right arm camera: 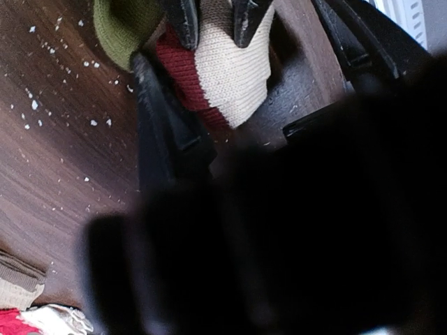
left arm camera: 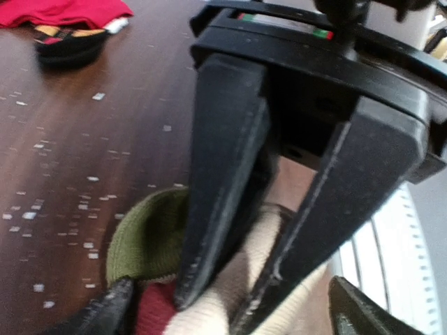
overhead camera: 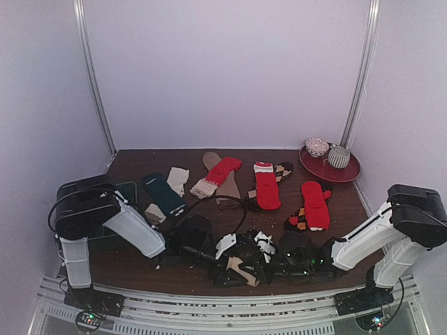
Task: Roll the socks
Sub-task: Roll a pair of socks at the center of the board.
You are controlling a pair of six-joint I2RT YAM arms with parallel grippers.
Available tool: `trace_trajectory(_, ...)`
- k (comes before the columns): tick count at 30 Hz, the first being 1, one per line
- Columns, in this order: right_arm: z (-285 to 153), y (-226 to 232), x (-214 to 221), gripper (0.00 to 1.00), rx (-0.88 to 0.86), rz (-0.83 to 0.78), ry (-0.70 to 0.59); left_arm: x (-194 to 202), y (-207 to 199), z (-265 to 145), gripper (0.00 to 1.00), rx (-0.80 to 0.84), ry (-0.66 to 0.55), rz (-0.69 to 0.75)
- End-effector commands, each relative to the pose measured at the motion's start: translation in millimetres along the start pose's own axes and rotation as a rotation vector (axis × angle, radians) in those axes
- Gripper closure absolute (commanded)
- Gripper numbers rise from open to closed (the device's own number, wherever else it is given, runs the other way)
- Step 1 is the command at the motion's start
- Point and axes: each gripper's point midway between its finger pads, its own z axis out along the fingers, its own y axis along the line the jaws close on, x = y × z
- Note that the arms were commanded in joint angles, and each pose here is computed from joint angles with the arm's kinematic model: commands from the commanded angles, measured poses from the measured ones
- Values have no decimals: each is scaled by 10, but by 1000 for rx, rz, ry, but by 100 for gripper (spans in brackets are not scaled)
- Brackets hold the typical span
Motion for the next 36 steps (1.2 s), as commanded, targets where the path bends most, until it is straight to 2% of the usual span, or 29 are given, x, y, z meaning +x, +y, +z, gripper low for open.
trace_trajectory(1, -179, -393, 1232, 84, 127, 43, 447, 351, 457, -108, 2, -253, 117, 71)
trace_trajectory(5, -171, -398, 1249, 84, 129, 48, 460, 238, 452, -172, 2, -276, 44, 160)
trace_trajectory(8, -179, -404, 1247, 84, 128, 56, 458, 257, 426, -166, 9, -261, 34, 199)
trace_trajectory(17, -170, -418, 1251, 84, 129, 57, 464, 324, 204, -133, 46, -132, 18, 182)
trace_trajectory(20, -165, -420, 1239, 84, 127, 55, 463, 339, 144, -148, 70, -106, 11, 176)
trace_trajectory(22, -165, -421, 1228, 84, 125, 49, 462, 371, 122, -144, 74, -91, 17, 165)
trace_trajectory(26, -144, -421, 1188, 84, 124, 34, 462, 460, 101, -127, 100, -71, 40, 118)
trace_trajectory(30, -94, -388, 982, 75, 128, 6, 426, 634, 201, -106, 100, -116, 105, 8)
trace_trajectory(32, -93, -325, 694, 70, 125, -9, 354, 776, 252, -94, 100, -139, 155, -55)
trace_trajectory(36, -254, -251, 132, 53, 143, -9, 172, 995, 302, -103, 100, -173, 224, -148)
